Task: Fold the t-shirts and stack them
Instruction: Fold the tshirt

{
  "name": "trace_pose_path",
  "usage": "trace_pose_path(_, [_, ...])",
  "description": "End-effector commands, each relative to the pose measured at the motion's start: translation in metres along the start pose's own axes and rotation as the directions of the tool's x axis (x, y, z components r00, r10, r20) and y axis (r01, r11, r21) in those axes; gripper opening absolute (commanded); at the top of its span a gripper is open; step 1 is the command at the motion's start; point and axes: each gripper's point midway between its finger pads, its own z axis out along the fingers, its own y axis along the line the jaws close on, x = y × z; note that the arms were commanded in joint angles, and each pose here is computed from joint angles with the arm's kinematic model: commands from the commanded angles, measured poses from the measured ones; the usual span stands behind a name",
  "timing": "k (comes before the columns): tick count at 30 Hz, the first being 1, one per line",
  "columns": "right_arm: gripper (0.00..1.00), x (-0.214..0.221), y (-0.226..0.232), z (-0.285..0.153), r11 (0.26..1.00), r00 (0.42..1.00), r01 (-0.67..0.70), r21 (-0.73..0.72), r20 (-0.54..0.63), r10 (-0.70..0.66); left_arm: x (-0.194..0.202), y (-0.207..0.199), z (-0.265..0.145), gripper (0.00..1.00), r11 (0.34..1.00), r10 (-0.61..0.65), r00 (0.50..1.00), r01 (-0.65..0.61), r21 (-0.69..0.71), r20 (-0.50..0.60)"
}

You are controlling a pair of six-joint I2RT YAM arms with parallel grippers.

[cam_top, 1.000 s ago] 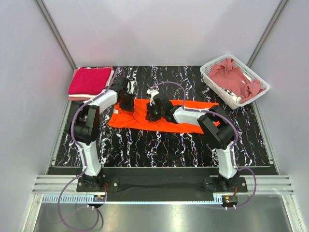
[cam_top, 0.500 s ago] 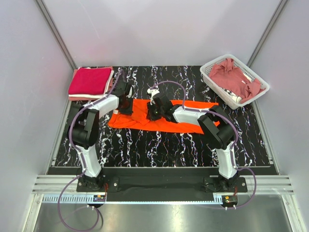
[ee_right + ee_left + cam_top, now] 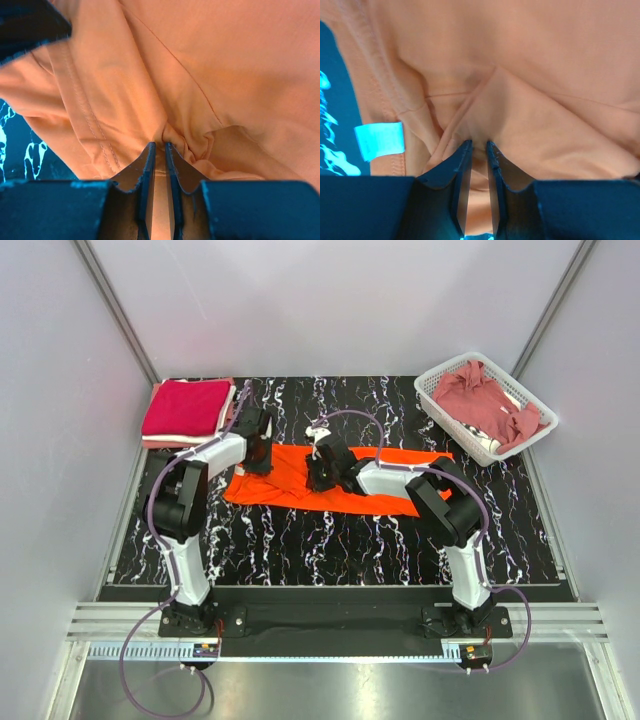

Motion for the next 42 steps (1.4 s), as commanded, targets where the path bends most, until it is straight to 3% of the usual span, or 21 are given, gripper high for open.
trace_pose_path(1, [0.2, -0.01, -0.009, -0.012, 0.998, 0.999, 0.02, 0.057, 0.034, -0.022, -0.02, 0.01, 0.007, 0.24, 0.998, -0.037, 0.998, 0.04, -0.047, 0.046])
trace_pose_path(7, [0.25, -0.067, 0.008, -0.067, 0.998, 0.982, 0.015, 0.053, 0.188, -0.024, -0.041, 0.017, 0.021, 0.24, 0.993, -0.086, 0.994, 0.091, -0.075, 0.068])
trace_pose_path(14, [0.25, -0.126, 0.001, -0.164, 0.987, 0.904, -0.035, 0.156, 0.427, -0.036, -0.074, 0.011, 0.047, 0.25, 0.996, -0.074, 0.995, 0.078, -0.049, 0.067])
trace_pose_path(15, [0.26, -0.129, 0.0, -0.174, 0.985, 0.894, -0.045, 0.165, 0.448, -0.034, -0.095, 0.006, 0.044, 0.25, 0.996, -0.076, 0.992, 0.08, -0.03, 0.105])
trace_pose_path(17, [0.26, -0.138, 0.001, -0.197, 0.985, 0.869, -0.058, 0.164, 0.495, -0.031, -0.098, -0.001, 0.061, 0.25, 0.997, -0.081, 0.994, 0.081, 0.006, 0.07])
trace_pose_path(20, [0.26, -0.137, -0.005, -0.218, 0.98, 0.848, -0.081, 0.18, 0.529, -0.027, -0.149, -0.025, 0.066, 0.26, 0.991, -0.097, 0.983, 0.082, 0.104, 0.154])
trace_pose_path(23, [0.26, -0.137, -0.006, -0.236, 0.979, 0.829, -0.101, 0.175, 0.559, -0.015, -0.168, -0.047, 0.082, 0.26, 0.975, -0.112, 0.98, 0.077, 0.207, 0.165])
trace_pose_path(24, [0.26, -0.137, -0.006, -0.239, 0.979, 0.825, -0.101, 0.175, 0.564, -0.015, -0.196, -0.059, 0.068, 0.26, 0.962, -0.123, 0.966, 0.06, 0.267, 0.226])
trace_pose_path(25, [0.26, -0.139, -0.005, -0.246, 0.98, 0.818, -0.098, 0.173, 0.576, -0.02, -0.202, -0.065, 0.072, 0.26, 0.954, -0.128, 0.963, 0.055, 0.294, 0.237])
trace_pose_path(27, [0.26, -0.139, -0.005, -0.25, 0.98, 0.815, -0.099, 0.175, 0.578, -0.021, -0.233, -0.08, 0.043, 0.26, 0.928, -0.147, 0.94, 0.024, 0.371, 0.308])
trace_pose_path(30, [0.26, -0.136, -0.006, -0.261, 0.978, 0.821, -0.1, 0.185, 0.57, -0.024, -0.265, -0.093, -0.015, 0.27, 0.905, -0.156, 0.884, -0.051, 0.422, 0.44])
trace_pose_path(31, [0.25, -0.134, -0.006, -0.264, 0.977, 0.824, -0.107, 0.183, 0.566, -0.016, -0.28, -0.098, -0.064, 0.27, 0.898, -0.161, 0.844, -0.09, 0.43, 0.512])
trace_pose_path(32, [0.25, -0.133, -0.006, -0.267, 0.977, 0.825, -0.112, 0.179, 0.565, -0.009, -0.266, -0.098, -0.063, 0.28, 0.901, -0.148, 0.853, -0.093, 0.425, 0.5])
trace_pose_path(33, [0.26, -0.131, -0.006, -0.27, 0.978, 0.823, -0.122, 0.171, 0.568, 0.003, -0.272, -0.097, -0.08, 0.29, 0.906, -0.142, 0.823, -0.116, 0.407, 0.55])
trace_pose_path(34, [0.26, -0.133, -0.003, -0.281, 0.979, 0.81, -0.141, 0.148, 0.586, 0.028, -0.275, -0.106, -0.123, 0.29, 0.899, -0.145, 0.784, -0.151, 0.412, 0.604])
trace_pose_path(35, [0.26, -0.123, -0.004, -0.282, 0.978, 0.825, -0.144, 0.148, 0.564, 0.036, -0.258, -0.107, -0.116, 0.31, 0.9, -0.135, 0.802, -0.147, 0.411, 0.582])
trace_pose_path(37, [0.27, -0.115, -0.003, -0.294, 0.978, 0.819, -0.172, 0.117, 0.569, 0.076, -0.249, -0.127, -0.154, 0.33, 0.881, -0.139, 0.778, -0.185, 0.435, 0.613])
trace_pose_path(39, [0.27, -0.09, -0.01, -0.292, 0.97, 0.855, -0.199, 0.137, 0.507, 0.104, -0.221, -0.145, -0.153, 0.33, 0.863, -0.139, 0.813, -0.181, 0.472, 0.566])
trace_pose_path(40, [0.27, -0.085, -0.01, -0.302, 0.966, 0.846, -0.23, 0.12, 0.515, 0.138, -0.206, -0.166, -0.167, 0.33, 0.844, -0.128, 0.816, -0.209, 0.494, 0.563])
trace_pose_path(42, [0.27, -0.061, -0.018, -0.305, 0.956, 0.86, -0.258, 0.138, 0.483, 0.162, -0.171, -0.188, -0.157, 0.33, 0.823, -0.109, 0.854, -0.21, 0.527, 0.509])
